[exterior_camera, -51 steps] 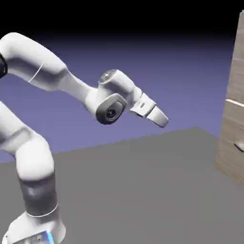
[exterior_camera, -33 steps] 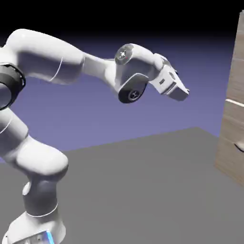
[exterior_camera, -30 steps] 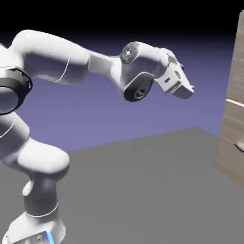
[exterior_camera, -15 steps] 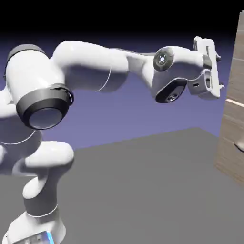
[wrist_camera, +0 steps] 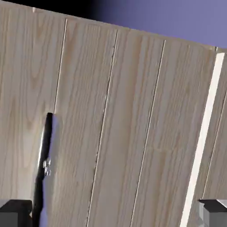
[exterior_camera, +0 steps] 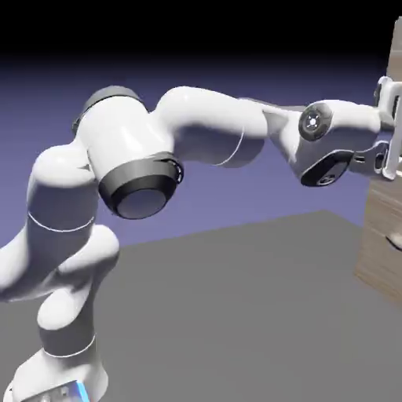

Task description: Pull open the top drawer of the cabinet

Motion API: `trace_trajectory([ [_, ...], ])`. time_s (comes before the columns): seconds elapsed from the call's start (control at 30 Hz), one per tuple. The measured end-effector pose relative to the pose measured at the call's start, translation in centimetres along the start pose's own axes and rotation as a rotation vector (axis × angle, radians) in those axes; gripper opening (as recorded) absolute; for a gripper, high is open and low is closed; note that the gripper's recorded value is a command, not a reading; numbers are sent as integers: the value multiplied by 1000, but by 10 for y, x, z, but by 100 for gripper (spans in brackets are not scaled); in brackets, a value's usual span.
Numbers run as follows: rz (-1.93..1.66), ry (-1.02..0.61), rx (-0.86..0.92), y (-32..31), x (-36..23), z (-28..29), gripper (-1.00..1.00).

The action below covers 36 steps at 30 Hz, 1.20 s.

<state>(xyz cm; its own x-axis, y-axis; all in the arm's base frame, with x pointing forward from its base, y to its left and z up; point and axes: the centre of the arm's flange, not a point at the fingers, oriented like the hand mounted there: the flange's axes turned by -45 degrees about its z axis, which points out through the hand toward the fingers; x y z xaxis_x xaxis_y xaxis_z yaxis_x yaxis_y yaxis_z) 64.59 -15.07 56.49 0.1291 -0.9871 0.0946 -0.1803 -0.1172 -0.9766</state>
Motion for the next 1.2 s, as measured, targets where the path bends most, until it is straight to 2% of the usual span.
trace_trajectory([
  [0.4,97,85,51,-4,-14,57,0],
  [0.77,107,120,185,-51,-63,84,0],
  [1.17,108,120,189,-61,-58,130,0],
  [1.2,107,119,189,-62,-58,133,-100],
])
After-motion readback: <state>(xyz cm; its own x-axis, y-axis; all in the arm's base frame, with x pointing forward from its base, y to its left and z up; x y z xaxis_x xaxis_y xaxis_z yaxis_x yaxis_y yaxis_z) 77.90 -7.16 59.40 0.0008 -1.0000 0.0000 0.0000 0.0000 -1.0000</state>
